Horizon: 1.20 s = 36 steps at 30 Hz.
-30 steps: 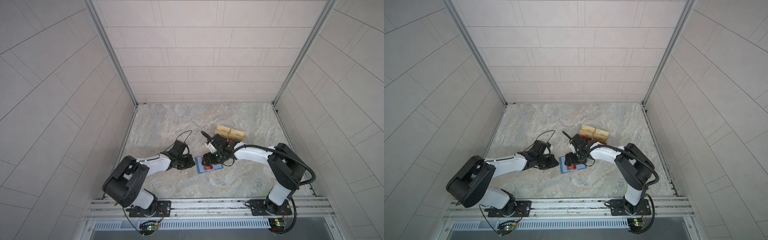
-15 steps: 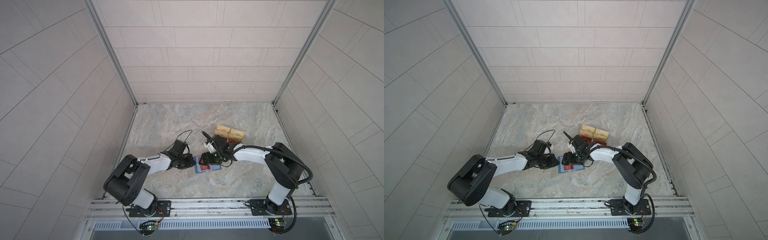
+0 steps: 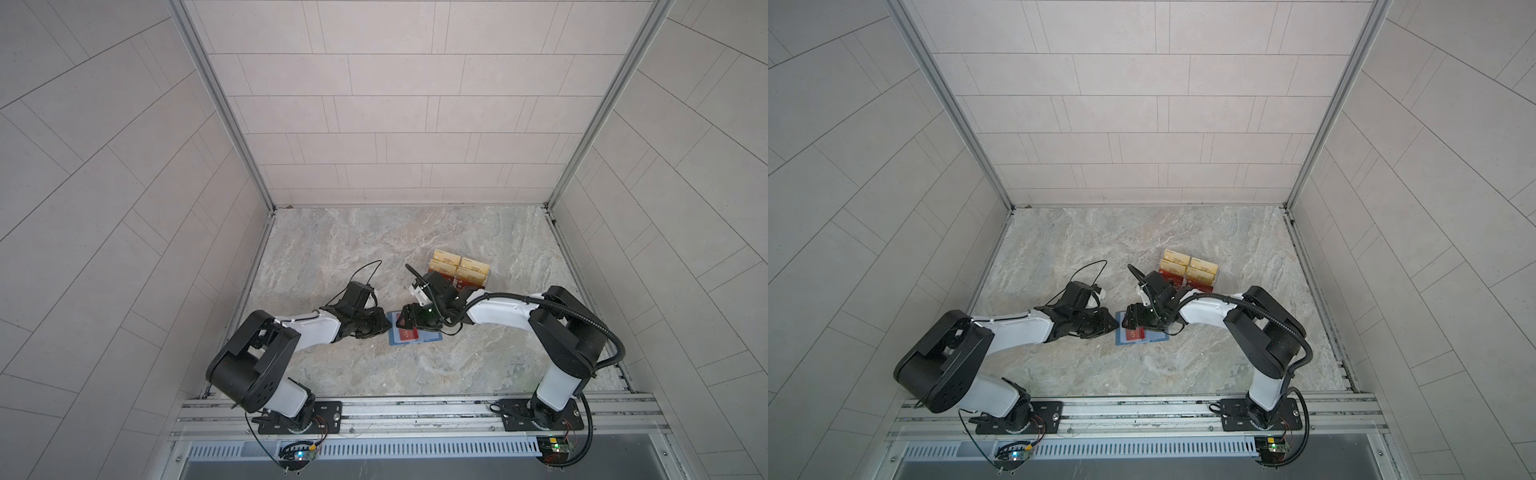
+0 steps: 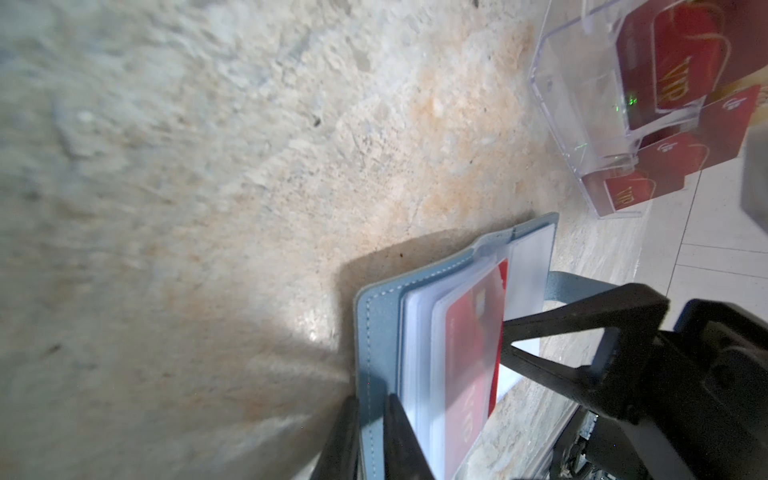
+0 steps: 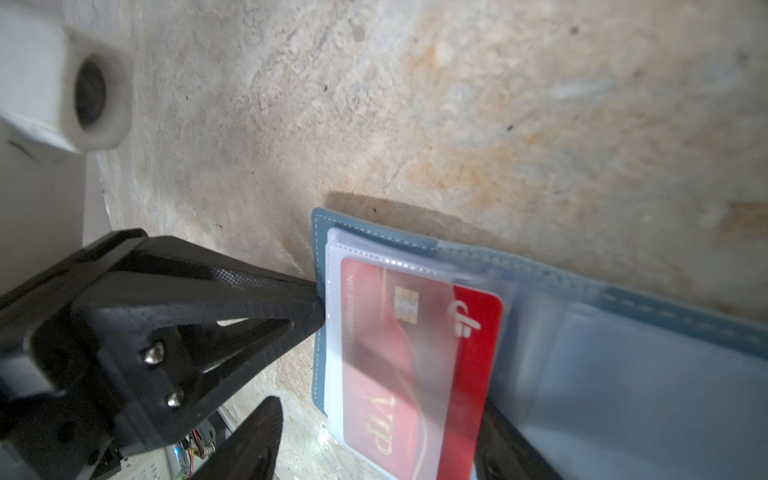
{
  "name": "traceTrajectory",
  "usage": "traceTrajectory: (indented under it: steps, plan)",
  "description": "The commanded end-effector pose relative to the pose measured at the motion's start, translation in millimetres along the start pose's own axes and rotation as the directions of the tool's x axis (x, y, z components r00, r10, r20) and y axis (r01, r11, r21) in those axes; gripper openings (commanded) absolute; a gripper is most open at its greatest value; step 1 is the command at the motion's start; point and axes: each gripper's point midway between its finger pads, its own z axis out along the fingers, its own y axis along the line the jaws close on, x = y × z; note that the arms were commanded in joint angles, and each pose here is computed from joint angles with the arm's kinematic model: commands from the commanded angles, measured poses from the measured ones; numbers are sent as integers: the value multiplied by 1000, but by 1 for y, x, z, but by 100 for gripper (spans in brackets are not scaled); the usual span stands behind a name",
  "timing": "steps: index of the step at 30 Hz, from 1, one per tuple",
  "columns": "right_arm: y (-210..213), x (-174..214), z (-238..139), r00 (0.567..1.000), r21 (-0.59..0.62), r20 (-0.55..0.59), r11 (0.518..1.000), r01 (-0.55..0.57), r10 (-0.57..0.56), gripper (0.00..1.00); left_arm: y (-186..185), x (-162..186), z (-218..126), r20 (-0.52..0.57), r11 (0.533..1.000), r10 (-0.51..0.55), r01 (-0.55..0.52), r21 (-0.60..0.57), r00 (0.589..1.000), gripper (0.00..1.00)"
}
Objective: Put the credit cards into the card holder
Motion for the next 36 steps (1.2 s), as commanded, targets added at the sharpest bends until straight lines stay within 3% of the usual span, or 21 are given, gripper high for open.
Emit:
traceTrajectory:
  steps: [1,6,12,36]
  plan:
    - [12,5,9,999,-21,17,999,-36,37,73,8,10,0,-15,999,-33,33,-11,999,18]
    - [24,5,10,999,-9,39,1000,-25,25,73,12,11,-5,-4,999,-31,31,-32,1000,17]
    - [16,7,2,999,59,42,998,7,-9,73,35,1,-25,40,986,4,3,-166,999,22]
    - [29,9,13,1000,42,24,999,-18,17,73,35,12,-25,14,993,-3,5,-116,1000,15]
